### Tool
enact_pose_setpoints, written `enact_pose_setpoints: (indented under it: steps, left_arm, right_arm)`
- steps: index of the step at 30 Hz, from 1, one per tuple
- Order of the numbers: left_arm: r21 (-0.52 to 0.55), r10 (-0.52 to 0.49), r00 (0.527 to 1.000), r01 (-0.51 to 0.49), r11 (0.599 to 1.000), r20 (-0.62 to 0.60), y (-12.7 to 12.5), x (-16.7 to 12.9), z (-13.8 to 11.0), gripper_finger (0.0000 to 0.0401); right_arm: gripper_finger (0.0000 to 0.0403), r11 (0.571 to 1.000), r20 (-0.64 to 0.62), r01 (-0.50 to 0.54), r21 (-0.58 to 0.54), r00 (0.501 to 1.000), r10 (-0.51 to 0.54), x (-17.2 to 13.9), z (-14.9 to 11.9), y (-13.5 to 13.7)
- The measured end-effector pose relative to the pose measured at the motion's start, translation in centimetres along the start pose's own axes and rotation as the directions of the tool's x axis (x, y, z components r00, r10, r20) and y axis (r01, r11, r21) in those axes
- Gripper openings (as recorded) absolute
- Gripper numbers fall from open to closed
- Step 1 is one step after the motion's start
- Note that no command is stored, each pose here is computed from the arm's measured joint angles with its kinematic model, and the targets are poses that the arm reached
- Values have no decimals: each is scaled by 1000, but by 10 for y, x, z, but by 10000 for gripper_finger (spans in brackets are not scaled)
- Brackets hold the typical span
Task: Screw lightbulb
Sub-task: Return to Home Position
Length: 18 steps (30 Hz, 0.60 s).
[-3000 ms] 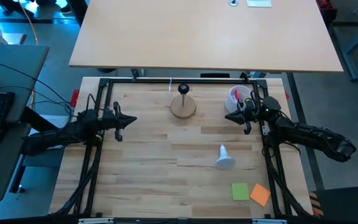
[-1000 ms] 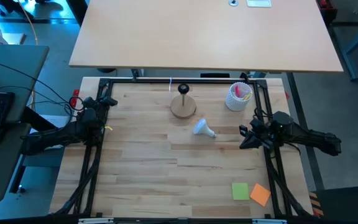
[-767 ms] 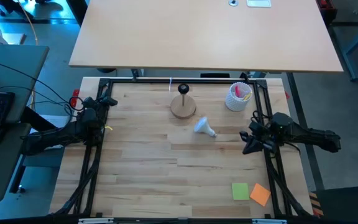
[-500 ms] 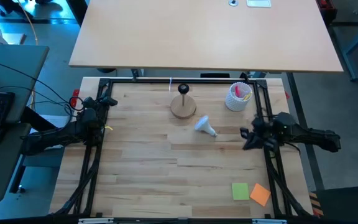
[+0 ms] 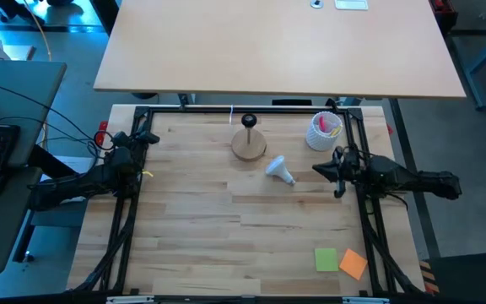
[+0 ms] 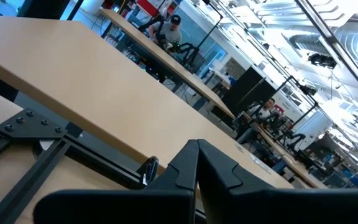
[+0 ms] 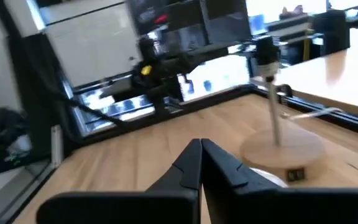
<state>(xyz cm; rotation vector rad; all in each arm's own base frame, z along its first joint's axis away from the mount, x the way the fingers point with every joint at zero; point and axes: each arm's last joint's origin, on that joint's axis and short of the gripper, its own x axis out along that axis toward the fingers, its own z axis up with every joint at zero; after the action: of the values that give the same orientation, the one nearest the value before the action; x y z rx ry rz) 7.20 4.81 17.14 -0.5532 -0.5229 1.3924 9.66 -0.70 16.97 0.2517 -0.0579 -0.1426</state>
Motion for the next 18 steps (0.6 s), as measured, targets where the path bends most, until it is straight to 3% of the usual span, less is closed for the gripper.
enact_pose_setpoints:
  steps: [4,9,18]
  left_arm:
    - [0,0,1000,0,1000,0,0,0,0,0]
    - [1,0,1000,0,1000,0,0,0,0,0]
    - [1,0,1000,0,1000,0,0,0,0,0]
  right_arm:
    - [0,990,-38,-104,-94,994,101,0,-2,5]
    - [0,975,-44,-128,-181,992,122,-1,-3,6]
    - [0,981,-48,-121,-151,992,115,0,-3,5]
